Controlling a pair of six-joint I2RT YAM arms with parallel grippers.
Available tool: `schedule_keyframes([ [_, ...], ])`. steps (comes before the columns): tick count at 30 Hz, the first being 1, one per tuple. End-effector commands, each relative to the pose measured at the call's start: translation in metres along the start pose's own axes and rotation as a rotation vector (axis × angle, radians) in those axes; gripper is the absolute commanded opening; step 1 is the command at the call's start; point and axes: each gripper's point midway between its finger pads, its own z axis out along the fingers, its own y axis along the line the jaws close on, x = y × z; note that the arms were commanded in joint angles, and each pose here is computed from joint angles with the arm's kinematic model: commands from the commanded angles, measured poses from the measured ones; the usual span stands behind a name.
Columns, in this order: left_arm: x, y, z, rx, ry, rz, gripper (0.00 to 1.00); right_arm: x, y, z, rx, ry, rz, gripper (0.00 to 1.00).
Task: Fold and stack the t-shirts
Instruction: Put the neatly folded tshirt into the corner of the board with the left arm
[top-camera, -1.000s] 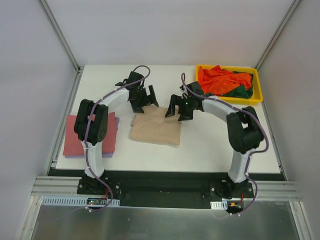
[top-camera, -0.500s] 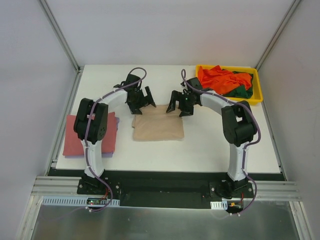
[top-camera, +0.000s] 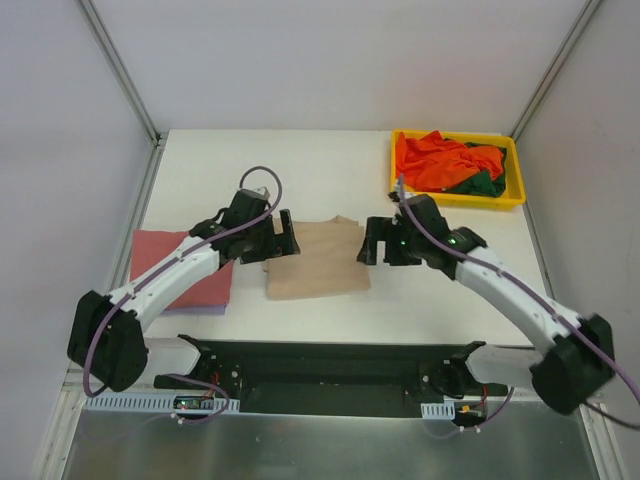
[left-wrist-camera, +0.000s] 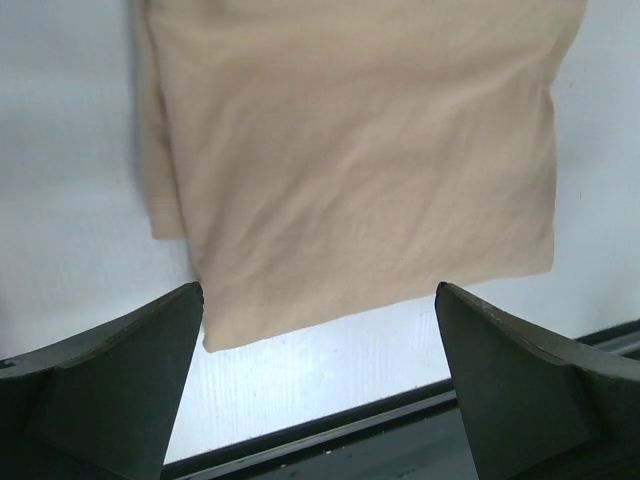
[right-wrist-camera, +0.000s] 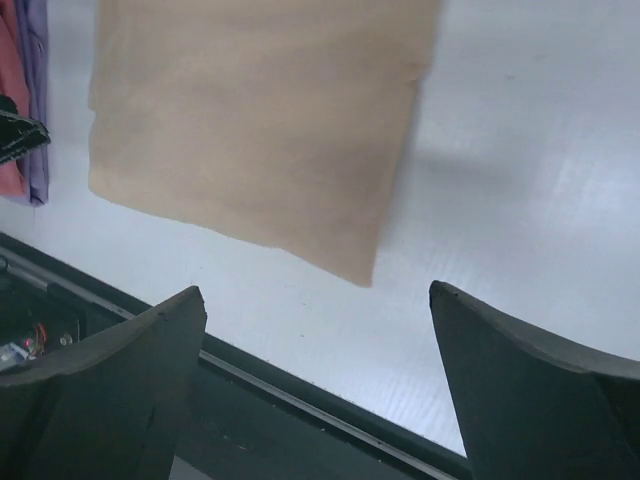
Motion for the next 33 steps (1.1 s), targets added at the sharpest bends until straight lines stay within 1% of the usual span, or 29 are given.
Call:
schedule_keyframes([
  [1,-0.010,0.030,-0.010,-0.116,-0.111,-0.025,0.99,0.001,-0.034,-0.048,0.119,-0.232,0.109,0.96],
  [3,-0.017,0.042,-0.003,-0.159,-0.110,-0.053,0.99,0.005,-0.037,-0.061,0.094,-0.301,0.144,0.96],
  [5,-0.025,0.056,0.007,-0.207,-0.109,-0.089,0.99,0.012,-0.030,-0.071,0.017,-0.336,0.167,0.96],
  [7,-0.029,0.062,0.019,-0.224,-0.079,-0.097,0.99,0.016,-0.016,-0.082,-0.074,-0.353,0.167,0.96],
  [10,-0.034,0.059,0.039,-0.215,-0.031,-0.094,0.99,0.021,-0.016,-0.090,-0.102,-0.388,0.167,0.96],
  [13,-0.029,0.056,0.059,-0.205,0.038,-0.101,0.98,0.026,-0.023,-0.094,-0.086,-0.417,0.184,0.96],
  [15,-0.021,0.057,0.069,-0.203,0.082,-0.125,0.94,0.027,-0.025,-0.096,-0.081,-0.419,0.181,0.96],
  [17,-0.010,0.057,0.078,-0.203,0.126,-0.139,0.88,0.030,-0.026,-0.096,-0.069,-0.404,0.165,0.96],
  [20,-0.001,0.066,0.087,-0.277,0.125,-0.141,0.76,0.033,-0.029,-0.095,-0.053,-0.383,0.143,0.96],
  [22,0.009,0.074,0.091,-0.350,0.121,-0.140,0.73,0.034,-0.031,-0.093,-0.042,-0.376,0.135,0.96],
  [24,0.021,0.074,0.098,-0.380,0.137,-0.135,0.66,0.037,-0.034,-0.091,-0.025,-0.362,0.132,0.96],
  [26,0.031,0.073,0.105,-0.403,0.161,-0.123,0.62,0.036,-0.042,-0.090,0.024,-0.360,0.130,0.96],
  [28,0.038,0.072,0.111,-0.420,0.183,-0.125,0.53,0.039,-0.046,-0.088,0.050,-0.342,0.110,0.96],
  [30,0.040,0.071,0.116,-0.440,0.188,-0.118,0.38,0.040,-0.050,-0.087,0.068,-0.332,0.090,0.96],
  [31,0.040,0.073,0.116,-0.453,0.190,-0.113,0.26,0.042,-0.052,-0.086,0.076,-0.325,0.083,0.96],
  [32,0.036,0.074,0.116,-0.470,0.186,-0.101,0.08,0.043,-0.054,-0.087,0.087,-0.322,0.071,0.96],
  [33,0.031,0.075,0.116,-0.484,0.174,-0.081,0.00,0.044,-0.057,-0.087,0.099,-0.320,0.064,0.96],
])
